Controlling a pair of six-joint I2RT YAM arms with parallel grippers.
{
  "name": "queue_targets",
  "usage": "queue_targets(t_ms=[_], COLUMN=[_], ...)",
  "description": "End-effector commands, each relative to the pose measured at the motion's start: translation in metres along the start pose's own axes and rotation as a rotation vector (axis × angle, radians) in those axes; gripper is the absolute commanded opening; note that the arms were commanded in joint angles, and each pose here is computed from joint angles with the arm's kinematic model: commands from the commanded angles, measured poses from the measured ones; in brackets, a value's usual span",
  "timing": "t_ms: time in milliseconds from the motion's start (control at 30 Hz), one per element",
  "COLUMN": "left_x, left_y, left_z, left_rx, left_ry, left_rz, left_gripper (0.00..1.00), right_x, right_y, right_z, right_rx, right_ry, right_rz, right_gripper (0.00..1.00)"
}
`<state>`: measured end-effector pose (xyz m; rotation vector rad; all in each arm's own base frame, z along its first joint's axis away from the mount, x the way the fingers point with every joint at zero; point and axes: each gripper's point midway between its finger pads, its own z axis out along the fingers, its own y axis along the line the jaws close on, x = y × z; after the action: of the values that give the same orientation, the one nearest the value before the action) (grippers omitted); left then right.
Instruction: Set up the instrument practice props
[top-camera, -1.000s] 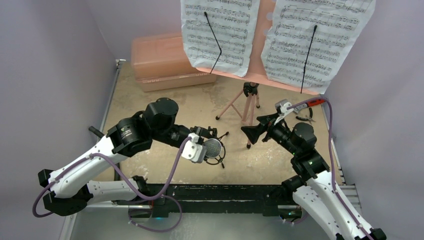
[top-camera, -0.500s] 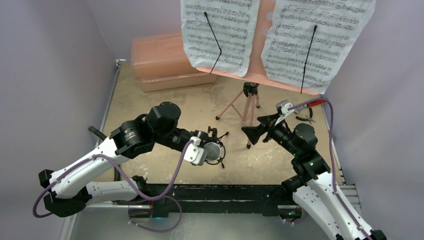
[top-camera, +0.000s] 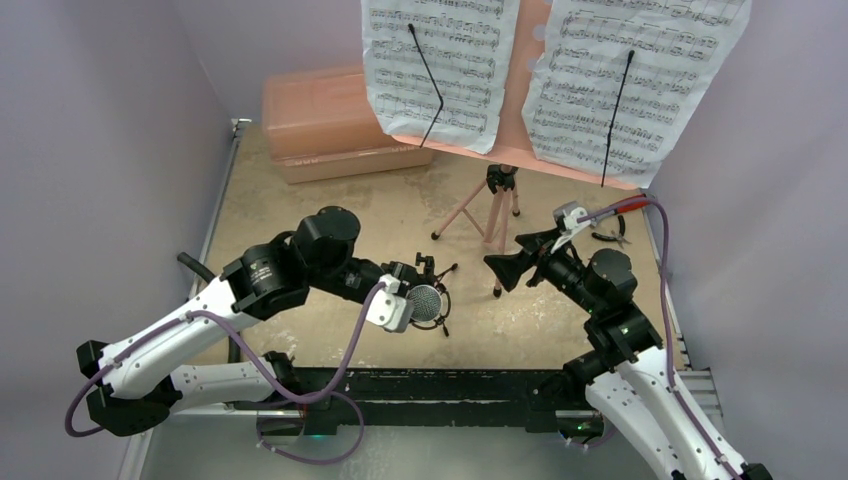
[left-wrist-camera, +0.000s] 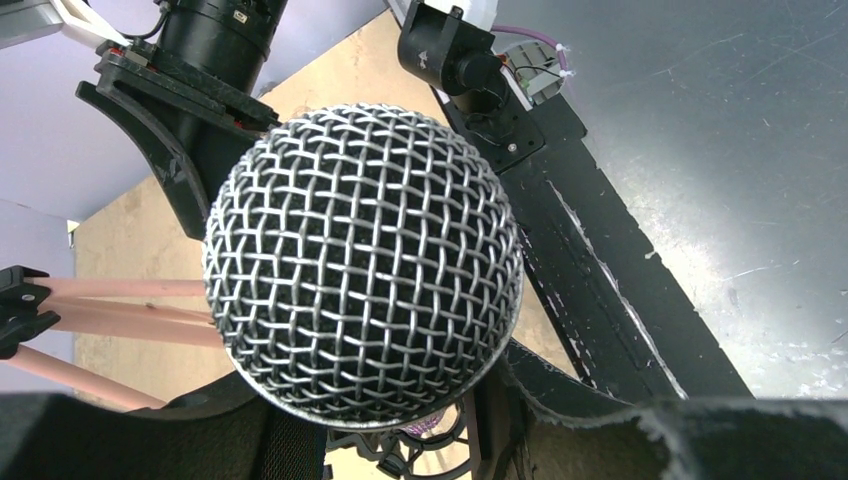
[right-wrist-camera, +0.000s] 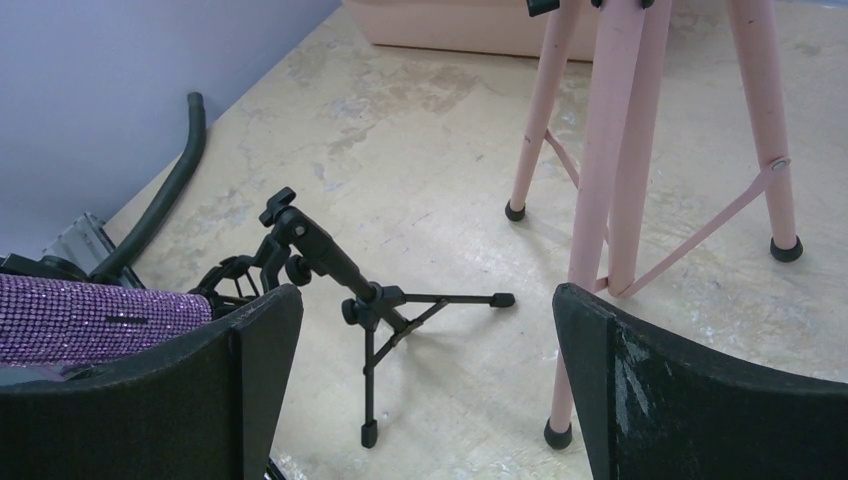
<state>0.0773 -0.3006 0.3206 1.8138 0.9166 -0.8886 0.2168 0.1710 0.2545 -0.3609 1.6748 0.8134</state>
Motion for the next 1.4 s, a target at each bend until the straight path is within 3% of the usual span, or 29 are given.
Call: queue_targets(t_ms=[0,567,1367], left_x=[-0.015,-0.024,-0.002], left_y=[0.006,0.002,0.004], left_z=[0.001,-0.011,0.006], left_rx=[-0.02,-0.047,-0.033], left_ry=[-0.066,-0.082,-0.064], left_rz=[0.065,0.065,0.087], left_gripper=[0.0,0.0,0.0], right_x=[-0.014,-0.016,-0.016], right_y=[0.007,0.007,0.005], right_z=[-0.002,-0.002,0.0], right_rx=[-0.02,-0.02,-0.014], right_ry=[-0.039,-0.04,-0.033], right_rz=[-0.012,-0.01,-0.018], right_gripper=[0.98,0.98,0.98])
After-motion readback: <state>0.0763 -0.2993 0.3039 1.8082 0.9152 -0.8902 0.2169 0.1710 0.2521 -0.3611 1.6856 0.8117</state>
